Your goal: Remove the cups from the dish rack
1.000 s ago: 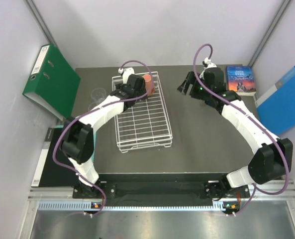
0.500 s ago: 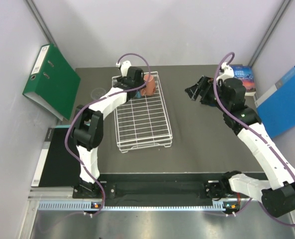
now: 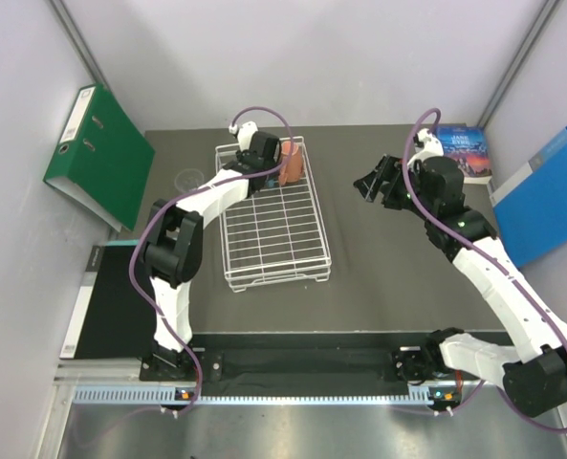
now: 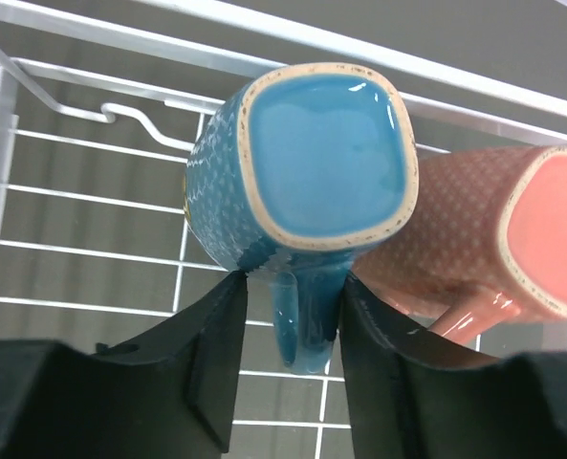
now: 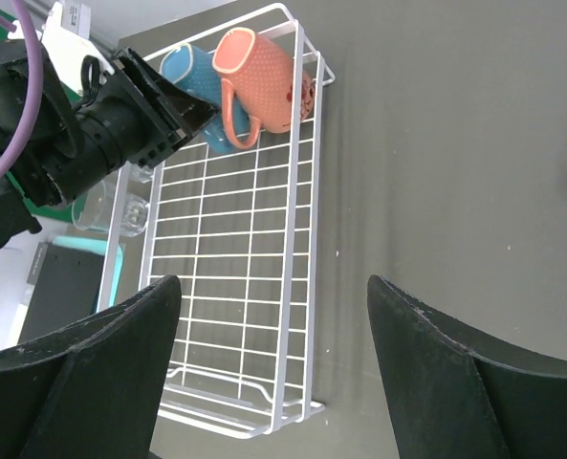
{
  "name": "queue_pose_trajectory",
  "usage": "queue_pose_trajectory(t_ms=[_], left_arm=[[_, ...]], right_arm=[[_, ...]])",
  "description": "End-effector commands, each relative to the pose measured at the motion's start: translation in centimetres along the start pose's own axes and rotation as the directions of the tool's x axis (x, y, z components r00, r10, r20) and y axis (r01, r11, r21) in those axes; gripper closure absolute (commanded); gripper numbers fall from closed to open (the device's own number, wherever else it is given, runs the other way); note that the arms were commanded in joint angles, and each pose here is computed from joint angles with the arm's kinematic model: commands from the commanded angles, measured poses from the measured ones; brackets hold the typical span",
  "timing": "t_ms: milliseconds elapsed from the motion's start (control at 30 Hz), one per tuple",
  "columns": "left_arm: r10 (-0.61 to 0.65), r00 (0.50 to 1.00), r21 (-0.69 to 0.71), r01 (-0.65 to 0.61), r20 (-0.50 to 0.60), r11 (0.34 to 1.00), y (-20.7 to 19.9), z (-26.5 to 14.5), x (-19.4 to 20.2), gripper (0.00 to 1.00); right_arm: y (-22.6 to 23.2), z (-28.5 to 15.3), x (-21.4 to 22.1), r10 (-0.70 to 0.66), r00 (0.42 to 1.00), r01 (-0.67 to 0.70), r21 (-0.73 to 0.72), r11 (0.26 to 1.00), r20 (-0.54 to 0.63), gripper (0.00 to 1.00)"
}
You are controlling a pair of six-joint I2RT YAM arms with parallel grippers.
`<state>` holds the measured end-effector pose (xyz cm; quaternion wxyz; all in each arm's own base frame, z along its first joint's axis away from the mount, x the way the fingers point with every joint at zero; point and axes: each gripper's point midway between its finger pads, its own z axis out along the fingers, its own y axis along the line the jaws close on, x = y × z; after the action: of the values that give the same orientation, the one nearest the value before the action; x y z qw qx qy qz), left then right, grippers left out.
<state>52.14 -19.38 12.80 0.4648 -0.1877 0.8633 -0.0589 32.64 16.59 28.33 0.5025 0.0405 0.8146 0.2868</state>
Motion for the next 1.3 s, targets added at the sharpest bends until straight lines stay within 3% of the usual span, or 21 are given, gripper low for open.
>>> queue_pose_trajectory(t_ms=[0,167,400,600,800,900,933,967,1267], left_arm=[[-0.032,0.999,0.040,0.031,0.037,0.999,-0.9,0.0,-1.3,0.56],[-0.019,1.000,0.042,0.018,0.020,0.999,-0.7,0.2,-0.7,0.59],[0.000,0.999,0.042,0.002,-0.040,0.999,-0.1,0.8,1.0,0.77],[0.009,0.996,0.036,-0.006,-0.092,0.999,0.3,1.1,2.5,0.60],[0.012,0.994,0.024,-0.010,-0.109,1.000,0.8,1.4,3.1,0.61],[0.014,0.994,0.022,-0.011,-0.112,1.000,1.0,1.4,3.2,0.77],[0.015,0.994,0.025,-0.012,-0.111,1.000,1.0,1.3,3.0,0.95],[0.018,0.994,0.025,-0.015,-0.110,1.000,1.0,1.3,3.0,1.00],[0.033,0.996,0.117,-0.023,-0.081,0.993,-1.3,-2.4,-1.3,1.00]], right_arm=[[0.7,0.2,-0.7,-0.008,0.999,0.008,-0.019,1.000,0.034,0.22],[0.5,0.5,-0.7,-0.004,0.999,0.004,-0.013,1.000,0.032,0.22],[0.1,0.8,-0.3,-0.003,1.000,0.003,0.003,1.000,0.022,0.23],[-0.1,1.1,0.0,0.002,1.000,-0.003,0.011,1.000,0.013,0.23],[-0.1,1.3,0.1,0.007,1.000,-0.007,0.012,1.000,0.011,0.23],[-0.2,1.4,0.2,0.010,1.000,-0.011,0.014,1.000,0.011,0.23],[-0.3,1.4,0.2,0.011,1.000,-0.011,0.015,1.000,0.008,0.23],[-0.3,1.4,0.2,0.011,1.000,-0.011,0.015,1.000,0.008,0.23],[0.0,1.7,-0.4,0.023,0.999,-0.023,0.010,1.000,0.031,0.23]])
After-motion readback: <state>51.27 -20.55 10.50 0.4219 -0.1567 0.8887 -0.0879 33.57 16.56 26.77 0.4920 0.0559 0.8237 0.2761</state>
